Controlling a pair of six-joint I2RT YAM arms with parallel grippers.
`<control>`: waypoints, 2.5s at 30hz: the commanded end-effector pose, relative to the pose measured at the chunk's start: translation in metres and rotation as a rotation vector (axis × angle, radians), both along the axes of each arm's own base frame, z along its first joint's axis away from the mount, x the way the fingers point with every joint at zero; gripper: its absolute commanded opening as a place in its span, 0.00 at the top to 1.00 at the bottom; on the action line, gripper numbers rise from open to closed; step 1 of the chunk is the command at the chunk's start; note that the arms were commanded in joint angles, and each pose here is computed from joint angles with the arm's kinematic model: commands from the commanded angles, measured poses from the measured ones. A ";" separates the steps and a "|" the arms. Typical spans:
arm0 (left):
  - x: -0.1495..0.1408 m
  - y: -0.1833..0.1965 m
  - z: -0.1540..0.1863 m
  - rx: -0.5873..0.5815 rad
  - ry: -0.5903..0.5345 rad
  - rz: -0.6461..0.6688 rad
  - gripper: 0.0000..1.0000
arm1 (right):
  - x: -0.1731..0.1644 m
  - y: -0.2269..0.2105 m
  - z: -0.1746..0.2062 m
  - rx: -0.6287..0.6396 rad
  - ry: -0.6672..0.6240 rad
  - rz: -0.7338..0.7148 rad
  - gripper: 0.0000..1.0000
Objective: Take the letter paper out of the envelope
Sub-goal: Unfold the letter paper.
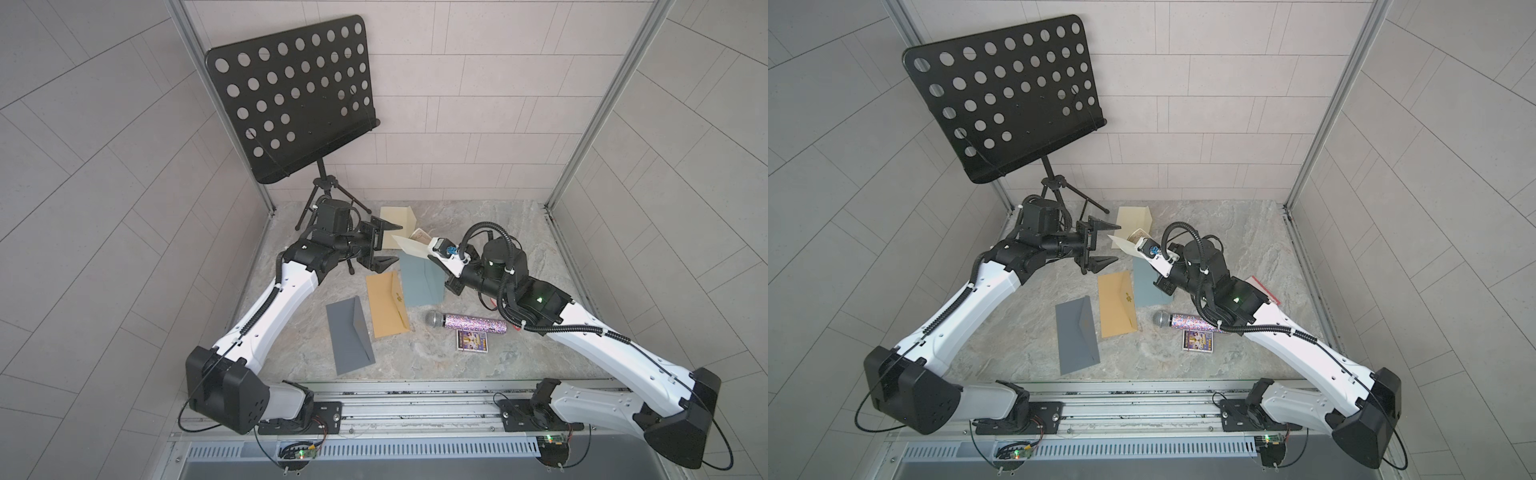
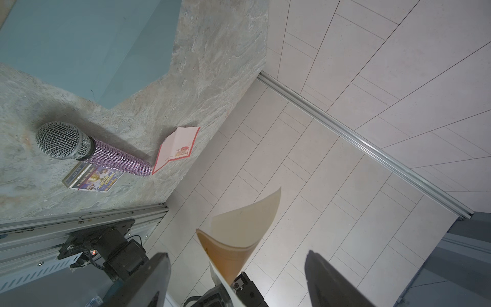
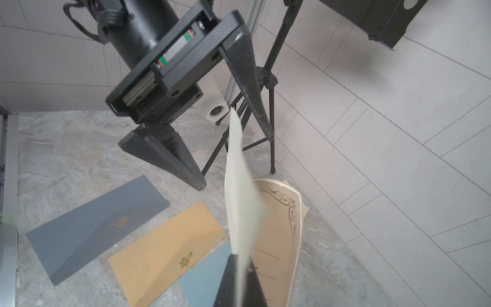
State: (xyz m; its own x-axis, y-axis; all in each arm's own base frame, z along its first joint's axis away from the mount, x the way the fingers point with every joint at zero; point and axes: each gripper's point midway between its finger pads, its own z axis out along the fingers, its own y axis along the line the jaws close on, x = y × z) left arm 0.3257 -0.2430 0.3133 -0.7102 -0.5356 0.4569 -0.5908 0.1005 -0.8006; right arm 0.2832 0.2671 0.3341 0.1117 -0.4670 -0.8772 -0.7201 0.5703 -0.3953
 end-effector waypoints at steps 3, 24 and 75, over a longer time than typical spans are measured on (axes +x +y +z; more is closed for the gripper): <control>-0.011 -0.002 0.011 -0.051 -0.001 -0.008 0.37 | 0.003 0.002 0.005 -0.104 -0.123 0.002 1.00; 0.008 0.002 0.025 -0.066 -0.098 0.047 1.00 | 0.022 -0.008 0.015 -0.062 -0.110 -0.167 0.59; 0.052 0.010 0.080 -0.112 -0.524 0.226 1.00 | 0.097 0.002 0.039 1.643 1.116 -0.183 0.40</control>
State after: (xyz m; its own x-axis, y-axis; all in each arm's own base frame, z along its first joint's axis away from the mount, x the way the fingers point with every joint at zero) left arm 0.3872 -0.2351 0.3758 -0.7237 -0.6753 0.1420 -0.1508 -0.0460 -0.9875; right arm 0.3806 0.2712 0.3529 -0.6405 0.7655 -0.0613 -0.1029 -0.0065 0.9947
